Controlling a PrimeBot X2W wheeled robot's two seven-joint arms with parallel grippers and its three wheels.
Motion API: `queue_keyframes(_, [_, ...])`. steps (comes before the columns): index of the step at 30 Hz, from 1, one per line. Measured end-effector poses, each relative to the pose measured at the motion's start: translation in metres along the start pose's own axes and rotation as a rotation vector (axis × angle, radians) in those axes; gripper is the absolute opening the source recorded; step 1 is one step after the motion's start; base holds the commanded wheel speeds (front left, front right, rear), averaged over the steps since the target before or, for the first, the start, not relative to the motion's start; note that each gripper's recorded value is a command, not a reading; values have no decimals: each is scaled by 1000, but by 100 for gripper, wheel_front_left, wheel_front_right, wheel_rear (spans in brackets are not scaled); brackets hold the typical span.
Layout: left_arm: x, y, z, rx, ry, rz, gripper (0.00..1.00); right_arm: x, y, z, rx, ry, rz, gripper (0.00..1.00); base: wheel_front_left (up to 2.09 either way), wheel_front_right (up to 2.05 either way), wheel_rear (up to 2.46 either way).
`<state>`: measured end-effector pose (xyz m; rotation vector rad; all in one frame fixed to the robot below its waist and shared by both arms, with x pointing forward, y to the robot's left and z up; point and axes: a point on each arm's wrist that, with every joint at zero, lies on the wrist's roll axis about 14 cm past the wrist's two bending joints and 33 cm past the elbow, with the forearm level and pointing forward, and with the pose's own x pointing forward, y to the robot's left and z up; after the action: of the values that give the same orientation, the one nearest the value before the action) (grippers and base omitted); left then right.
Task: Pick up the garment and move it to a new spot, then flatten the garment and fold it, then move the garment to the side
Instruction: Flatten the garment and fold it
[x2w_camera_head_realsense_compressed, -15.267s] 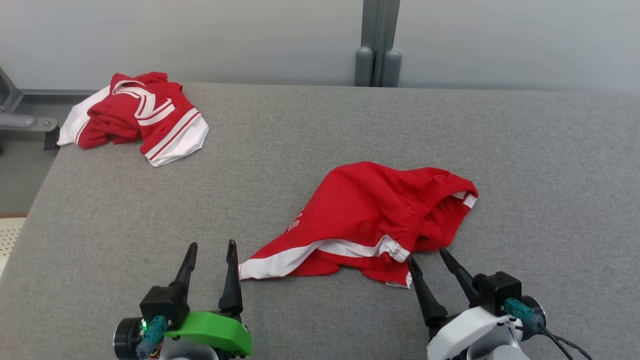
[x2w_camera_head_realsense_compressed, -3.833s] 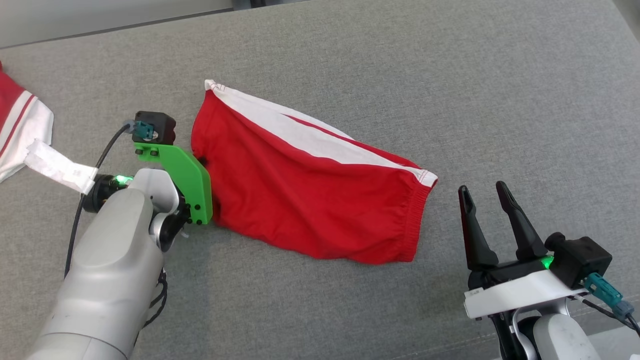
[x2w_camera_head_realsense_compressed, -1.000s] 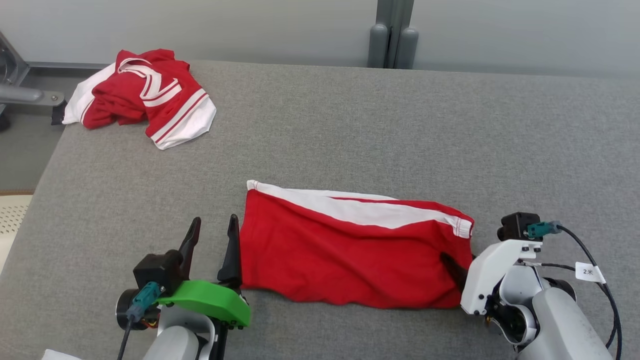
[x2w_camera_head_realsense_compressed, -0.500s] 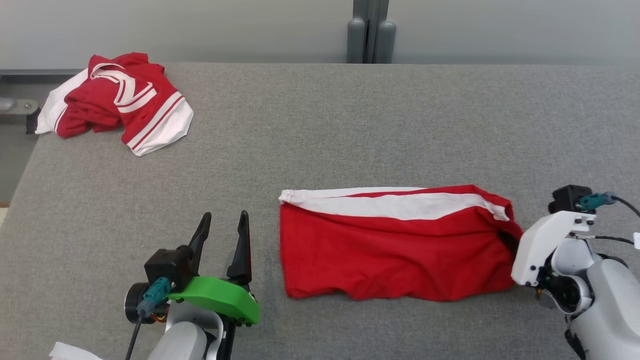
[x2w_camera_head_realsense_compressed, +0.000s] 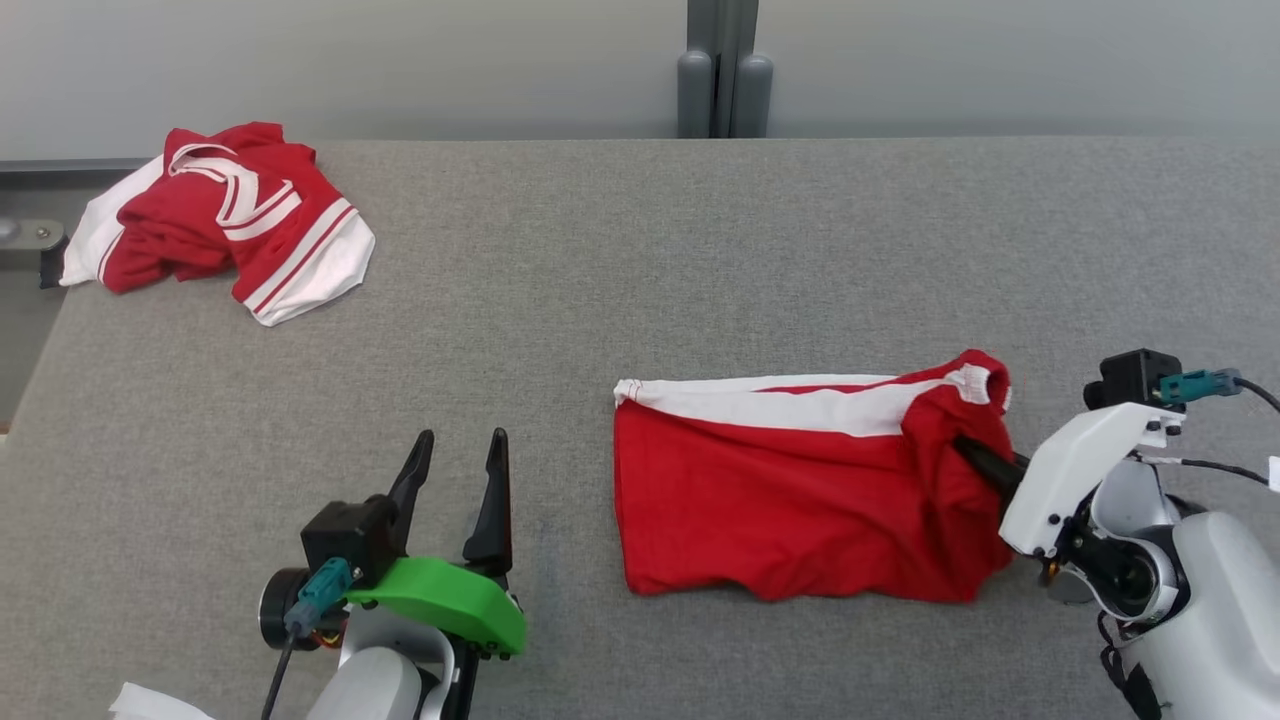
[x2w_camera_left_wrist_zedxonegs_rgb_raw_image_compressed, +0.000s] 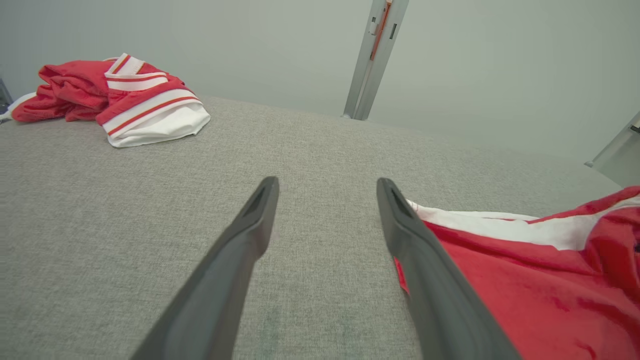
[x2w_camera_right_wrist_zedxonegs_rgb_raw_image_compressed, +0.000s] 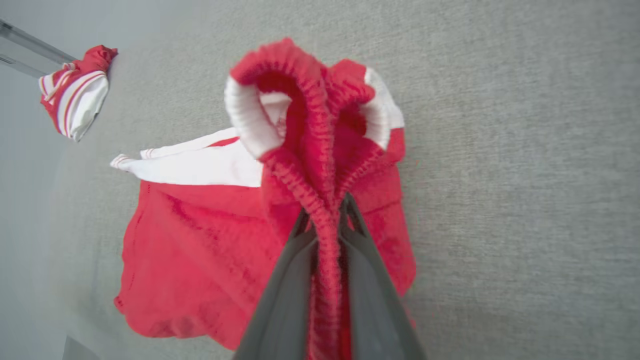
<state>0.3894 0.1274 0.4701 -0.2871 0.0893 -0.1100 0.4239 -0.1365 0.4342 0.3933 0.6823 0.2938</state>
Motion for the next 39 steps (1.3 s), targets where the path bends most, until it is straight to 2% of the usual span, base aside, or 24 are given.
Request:
queue_keyframes(11, [-15, 16, 9, 2, -26, 53, 100, 12, 104, -15, 16, 50, 285, 0, 0, 0, 0])
queue_keyframes(23, [-36, 38, 12, -12, -41, 138, 100, 48, 148, -44, -24, 173, 339, 0, 0, 0, 0])
queue_keyframes(24, [-37, 40, 11, -13, -40, 144, 100, 51, 150, -45, -27, 177, 340, 11, 0, 0, 0])
queue_keyframes(27, [-40, 44, 10, -15, -37, 159, 100, 58, 155, -47, -28, 188, 343, 100, 0, 0, 0])
queue_keyframes(31, [-39, 45, 7, -19, -30, 166, 100, 65, 159, -47, -30, 193, 346, 100, 0, 0, 0])
queue_keyframes(36, [-34, 39, 8, -21, -30, 147, 100, 59, 183, -37, 51, 165, 443, 100, 0, 0, 0])
queue_keyframes(39, [-29, 33, 7, -21, -28, 126, 100, 55, 188, -28, 51, 118, 463, 100, 0, 0, 0])
